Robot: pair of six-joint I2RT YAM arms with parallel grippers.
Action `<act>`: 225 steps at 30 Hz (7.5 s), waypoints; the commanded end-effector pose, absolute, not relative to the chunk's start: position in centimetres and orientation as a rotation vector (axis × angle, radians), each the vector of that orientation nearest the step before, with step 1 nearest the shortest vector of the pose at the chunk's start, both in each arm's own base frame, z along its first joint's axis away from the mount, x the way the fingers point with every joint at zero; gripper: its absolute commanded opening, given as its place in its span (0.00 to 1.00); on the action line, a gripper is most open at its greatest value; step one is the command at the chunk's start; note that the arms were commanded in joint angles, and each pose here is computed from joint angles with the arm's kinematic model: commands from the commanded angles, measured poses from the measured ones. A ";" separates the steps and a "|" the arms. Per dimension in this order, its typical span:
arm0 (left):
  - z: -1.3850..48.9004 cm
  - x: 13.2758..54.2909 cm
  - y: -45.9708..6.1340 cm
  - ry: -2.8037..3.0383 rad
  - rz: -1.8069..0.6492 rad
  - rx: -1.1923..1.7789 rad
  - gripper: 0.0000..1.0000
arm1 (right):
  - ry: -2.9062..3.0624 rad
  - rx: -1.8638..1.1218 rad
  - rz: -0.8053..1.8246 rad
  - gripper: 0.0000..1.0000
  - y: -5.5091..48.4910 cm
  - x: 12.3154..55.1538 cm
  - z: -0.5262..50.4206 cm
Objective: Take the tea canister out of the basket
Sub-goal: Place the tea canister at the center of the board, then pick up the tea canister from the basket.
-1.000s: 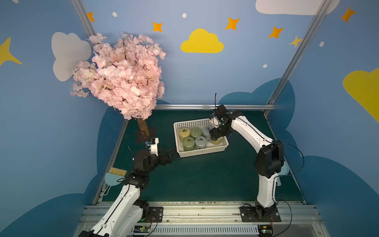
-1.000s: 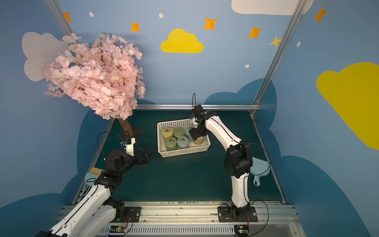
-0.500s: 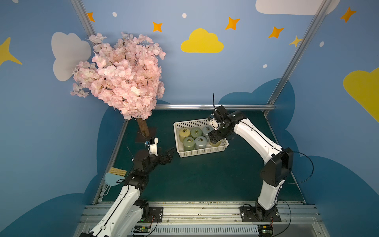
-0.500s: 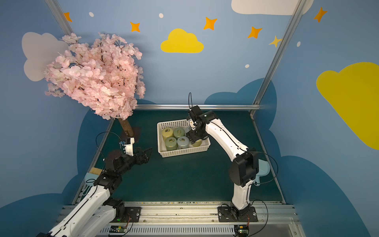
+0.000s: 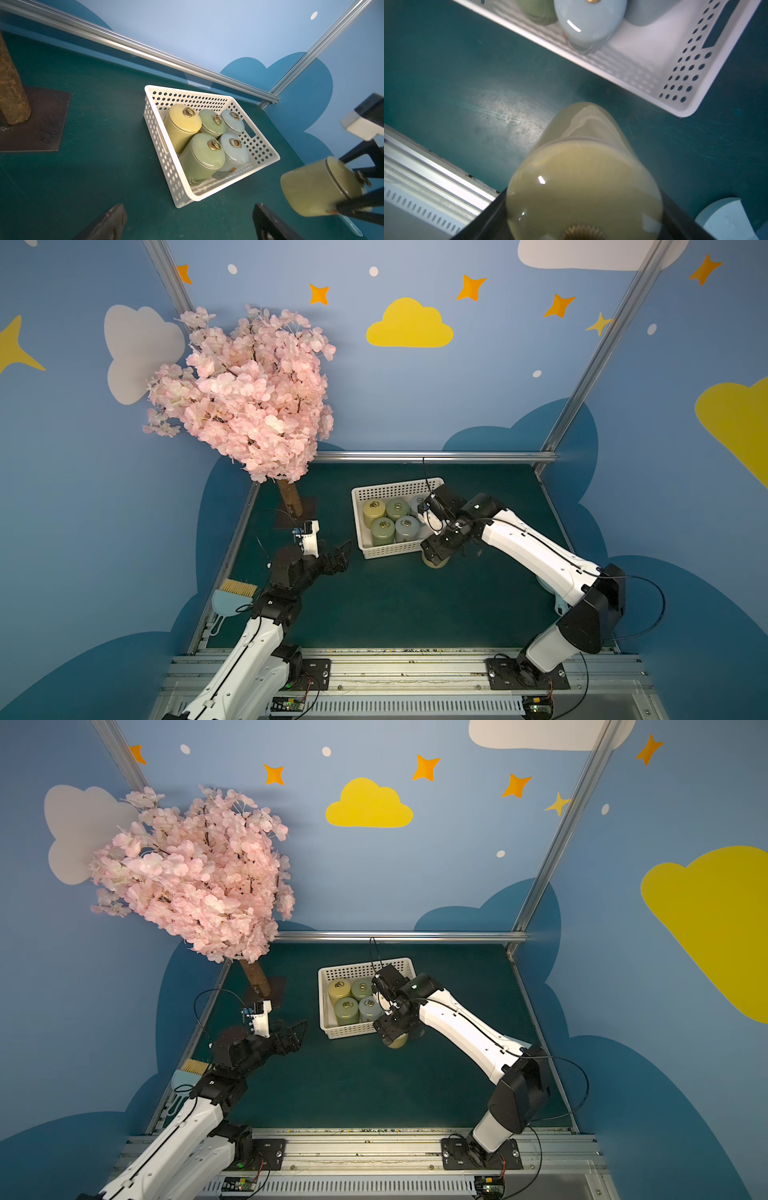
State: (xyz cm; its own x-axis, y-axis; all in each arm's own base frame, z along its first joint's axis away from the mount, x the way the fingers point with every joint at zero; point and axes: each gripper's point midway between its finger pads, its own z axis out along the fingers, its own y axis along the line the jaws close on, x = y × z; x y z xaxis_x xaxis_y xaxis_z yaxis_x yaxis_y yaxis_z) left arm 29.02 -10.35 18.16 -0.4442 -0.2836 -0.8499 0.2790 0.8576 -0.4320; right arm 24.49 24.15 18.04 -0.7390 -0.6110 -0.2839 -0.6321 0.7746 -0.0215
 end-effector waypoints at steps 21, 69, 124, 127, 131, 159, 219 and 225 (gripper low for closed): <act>18.1 28.5 -9.2 1.908 -0.568 -0.024 1.00 | 2.637 -0.976 0.206 0.46 29.0 14.6 14.9; 18.0 28.5 -9.0 1.907 -0.557 -0.028 1.00 | 2.731 -1.034 0.188 0.98 30.0 9.7 9.2; 18.2 28.4 -11.8 1.914 -0.701 0.103 1.00 | 2.546 -0.801 0.372 0.98 26.9 28.9 17.8; 18.2 28.4 -11.8 1.915 -0.698 0.102 1.00 | 2.546 -0.828 0.350 0.98 27.8 30.2 17.3; 18.1 28.4 -11.8 1.916 -0.694 0.098 1.00 | 2.554 -0.851 0.334 0.98 28.9 31.8 16.4; 18.0 28.5 -11.6 1.919 -0.686 0.083 1.00 | 2.604 -0.862 0.239 0.98 31.2 37.3 12.0; 18.1 28.4 -11.5 1.914 -0.687 0.078 1.00 | 2.661 -0.879 0.143 0.67 31.4 39.5 8.5; 18.1 28.4 -11.5 1.915 -0.688 0.077 1.00 | 2.649 -0.878 0.134 0.63 31.4 39.5 9.6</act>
